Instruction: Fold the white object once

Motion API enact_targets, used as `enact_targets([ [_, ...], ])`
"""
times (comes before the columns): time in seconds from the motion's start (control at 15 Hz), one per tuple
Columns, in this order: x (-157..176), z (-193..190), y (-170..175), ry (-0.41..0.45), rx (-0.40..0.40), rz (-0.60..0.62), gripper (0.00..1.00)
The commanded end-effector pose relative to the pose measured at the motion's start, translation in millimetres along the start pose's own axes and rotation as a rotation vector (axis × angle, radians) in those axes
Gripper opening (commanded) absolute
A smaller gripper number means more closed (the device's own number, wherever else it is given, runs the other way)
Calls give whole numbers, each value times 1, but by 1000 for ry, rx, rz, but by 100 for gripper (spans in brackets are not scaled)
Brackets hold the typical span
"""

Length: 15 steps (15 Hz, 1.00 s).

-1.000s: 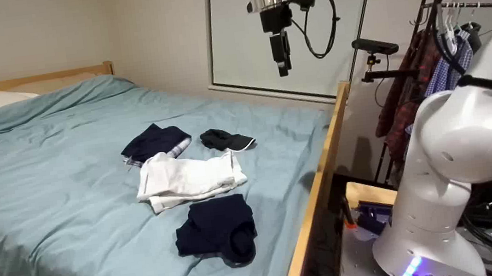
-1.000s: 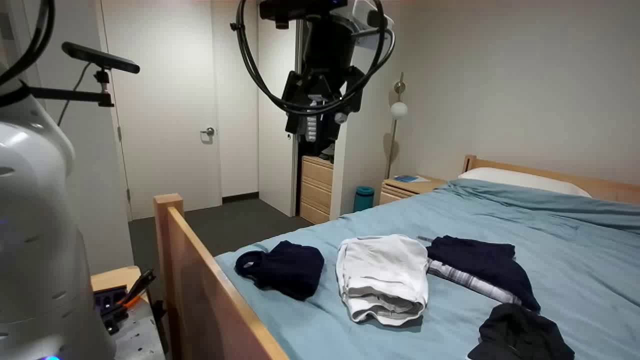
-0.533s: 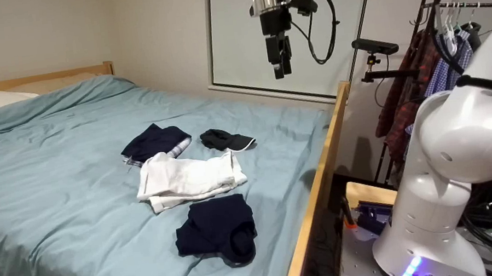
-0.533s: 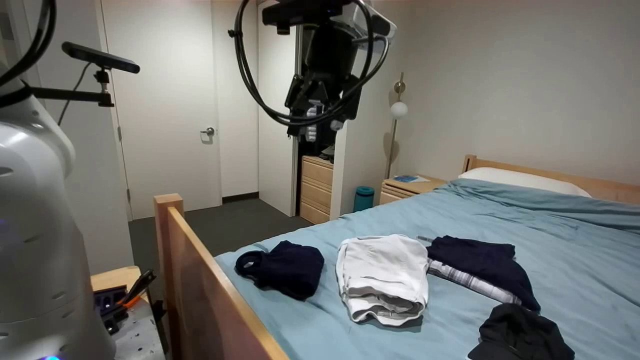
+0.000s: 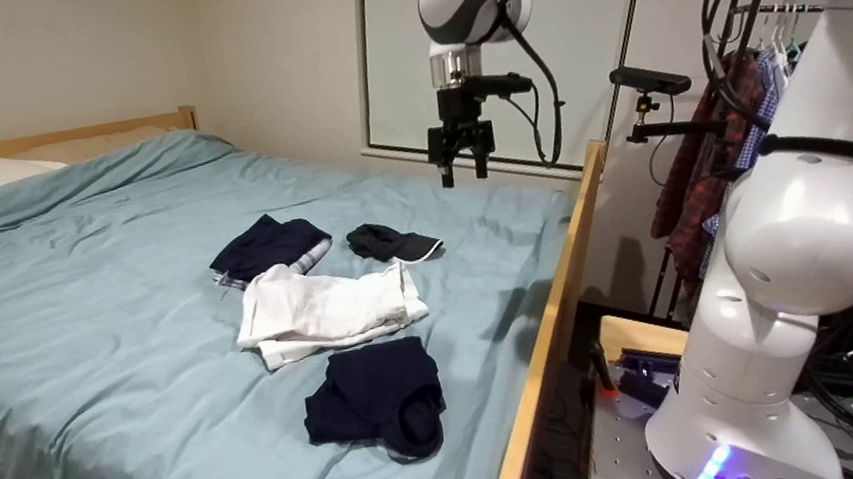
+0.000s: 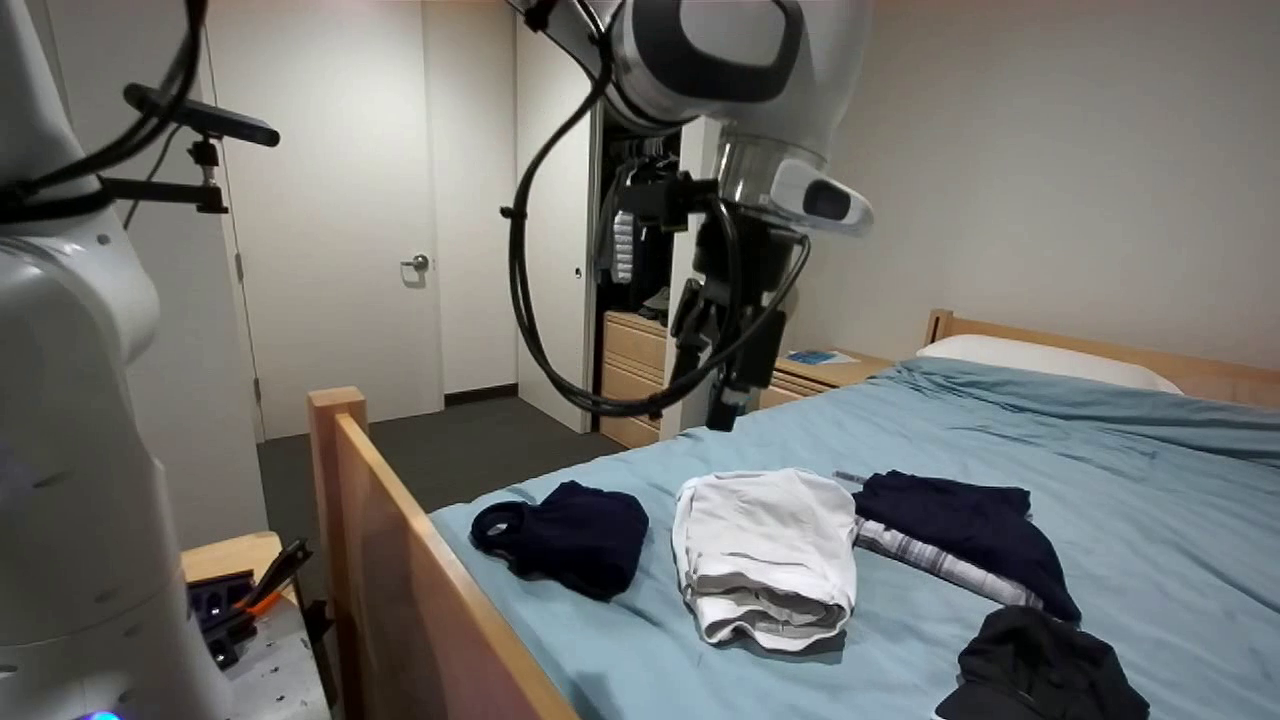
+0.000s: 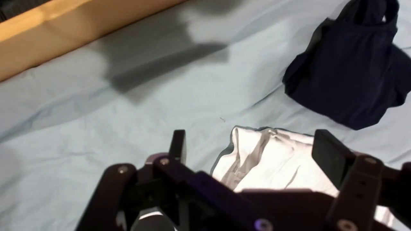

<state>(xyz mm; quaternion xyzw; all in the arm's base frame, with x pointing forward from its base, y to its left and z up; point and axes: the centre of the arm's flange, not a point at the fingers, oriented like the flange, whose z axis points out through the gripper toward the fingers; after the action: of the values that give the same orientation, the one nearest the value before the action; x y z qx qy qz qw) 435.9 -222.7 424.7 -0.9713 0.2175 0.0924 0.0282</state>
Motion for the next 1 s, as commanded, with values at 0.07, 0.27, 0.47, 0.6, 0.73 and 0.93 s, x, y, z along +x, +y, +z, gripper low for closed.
enact_targets([
  [0.07, 74, 35, -7, 35, -5, 248, 100],
  [0.27, 62, 44, -9, 27, -2, 211, 100],
  [0.47, 75, 49, -10, 22, -7, 227, 100],
  [0.6, 79, 49, -13, 28, 22, 218, 100],
  [0.73, 92, 62, -18, 11, 112, 292, 100],
  [0.93, 100, 87, -18, -32, 187, 454, 100],
])
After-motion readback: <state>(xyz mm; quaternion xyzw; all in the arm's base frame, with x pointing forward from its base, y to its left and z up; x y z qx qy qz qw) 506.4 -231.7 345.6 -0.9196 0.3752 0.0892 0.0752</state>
